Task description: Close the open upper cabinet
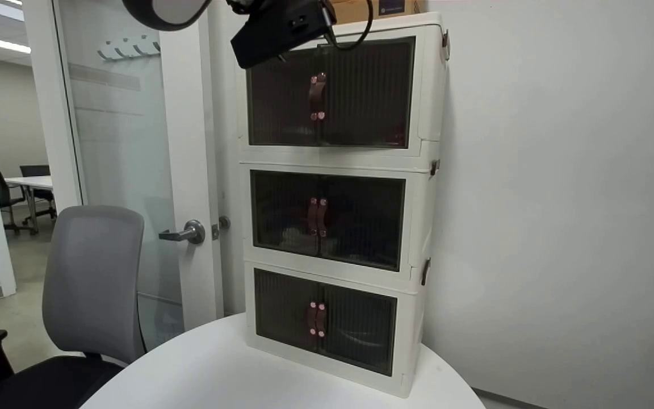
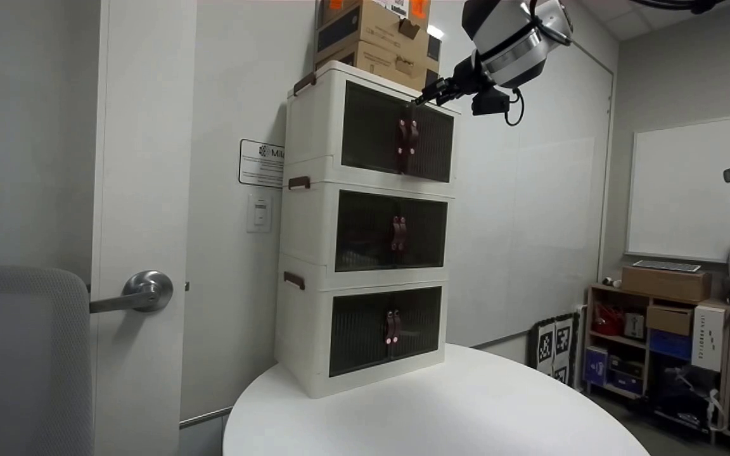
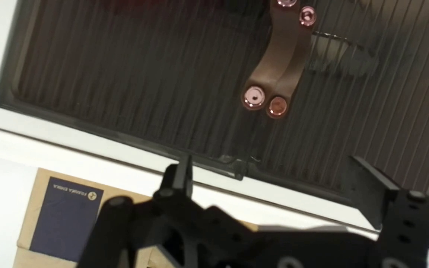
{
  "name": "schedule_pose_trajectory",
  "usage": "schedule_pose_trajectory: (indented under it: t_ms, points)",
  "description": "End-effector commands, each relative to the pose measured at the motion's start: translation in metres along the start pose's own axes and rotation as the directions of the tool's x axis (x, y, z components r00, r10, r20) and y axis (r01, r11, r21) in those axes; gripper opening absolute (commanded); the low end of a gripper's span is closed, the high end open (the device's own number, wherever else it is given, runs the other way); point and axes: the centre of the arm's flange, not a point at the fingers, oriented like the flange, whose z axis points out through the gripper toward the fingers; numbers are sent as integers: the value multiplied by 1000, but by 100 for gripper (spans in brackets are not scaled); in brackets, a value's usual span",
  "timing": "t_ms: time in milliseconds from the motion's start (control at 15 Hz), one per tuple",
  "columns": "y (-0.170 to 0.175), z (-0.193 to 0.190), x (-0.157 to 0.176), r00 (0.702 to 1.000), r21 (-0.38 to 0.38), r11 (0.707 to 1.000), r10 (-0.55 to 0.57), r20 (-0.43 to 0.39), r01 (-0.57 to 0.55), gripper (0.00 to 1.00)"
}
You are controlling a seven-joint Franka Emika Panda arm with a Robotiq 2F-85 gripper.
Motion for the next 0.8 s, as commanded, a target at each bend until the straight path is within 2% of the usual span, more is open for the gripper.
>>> schedule_pose_trajectory:
  t_ms: [0,467,733]
  points:
    - [19,35,-6,999,-11,1000,-11,-35,11,100]
    - [38,101,-7,998,-41,999,-21,-52,19,100]
    - [34,128,-1,998,-44,999,-7,-70,4,100]
